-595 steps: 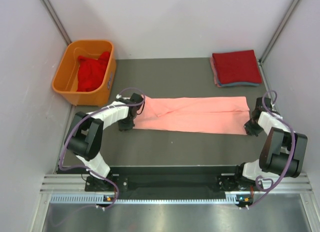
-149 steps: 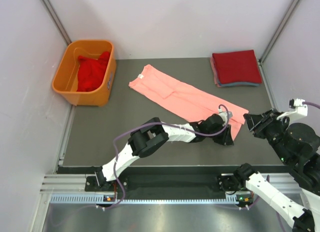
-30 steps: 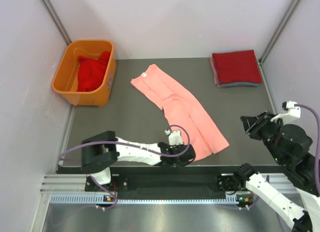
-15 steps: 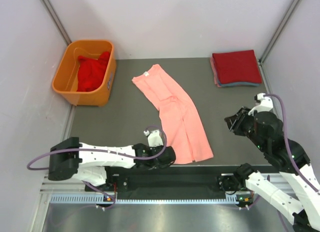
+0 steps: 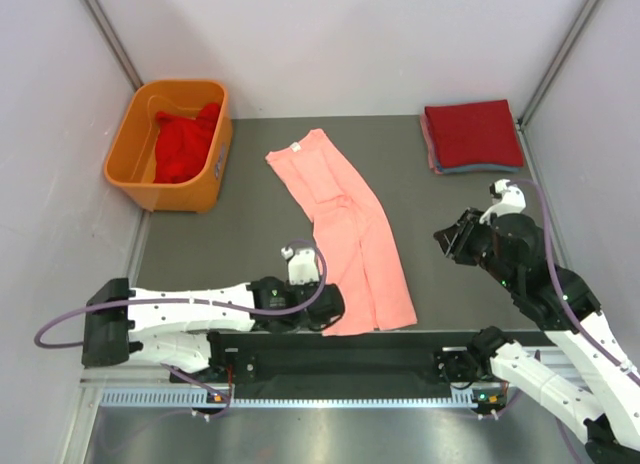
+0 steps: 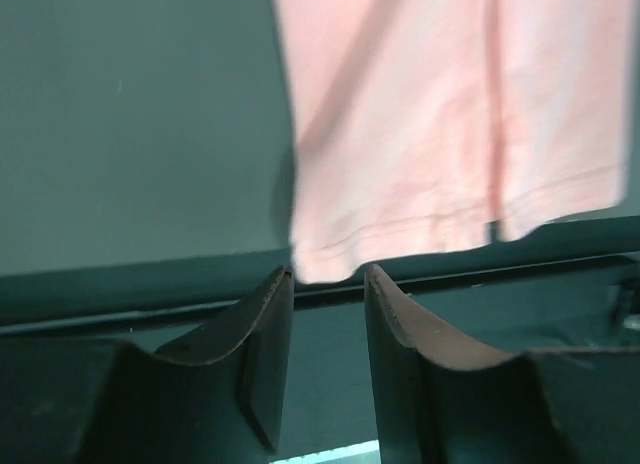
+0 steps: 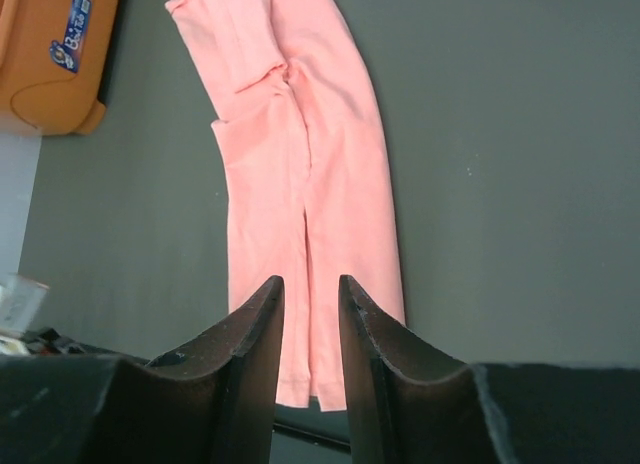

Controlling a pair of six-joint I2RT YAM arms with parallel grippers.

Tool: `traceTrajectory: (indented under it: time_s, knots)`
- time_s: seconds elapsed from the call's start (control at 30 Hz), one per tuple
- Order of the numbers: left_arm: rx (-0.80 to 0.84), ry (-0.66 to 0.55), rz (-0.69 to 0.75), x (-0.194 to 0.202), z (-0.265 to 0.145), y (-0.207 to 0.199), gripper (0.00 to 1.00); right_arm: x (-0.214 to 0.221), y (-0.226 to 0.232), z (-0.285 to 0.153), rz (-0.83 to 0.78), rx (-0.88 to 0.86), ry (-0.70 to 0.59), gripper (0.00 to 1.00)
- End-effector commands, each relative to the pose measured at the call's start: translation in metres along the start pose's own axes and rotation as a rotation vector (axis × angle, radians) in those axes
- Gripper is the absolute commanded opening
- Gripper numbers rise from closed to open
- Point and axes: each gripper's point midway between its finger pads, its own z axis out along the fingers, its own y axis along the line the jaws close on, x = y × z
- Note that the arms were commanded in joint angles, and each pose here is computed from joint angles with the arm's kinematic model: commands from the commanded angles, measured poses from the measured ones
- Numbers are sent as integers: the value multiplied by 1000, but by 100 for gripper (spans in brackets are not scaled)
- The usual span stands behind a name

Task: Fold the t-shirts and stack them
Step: Fold the tshirt

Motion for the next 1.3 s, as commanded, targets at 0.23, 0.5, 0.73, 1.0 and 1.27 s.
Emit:
traceTrajectory:
  time_s: [0.23,0.5,0.73,1.0,1.27]
  knots:
    - [-10,-182,-12,-181,16,10,36,-9,13,1,12,-71,-49,30]
    - [-148,-296,-41,-309,82,31,37,-6,19,2,22,-105,-39,30]
    - [-180,-213,-114,-336,158,50,32,-11,18,3,3,-86,-48,30]
    - [-134,-200,-173,-332,197,66,32,-16,16,4,-11,-68,-61,30]
    - [-180,-160,-184,-318,213,78,31,-19,17,5,-16,-63,-62,30]
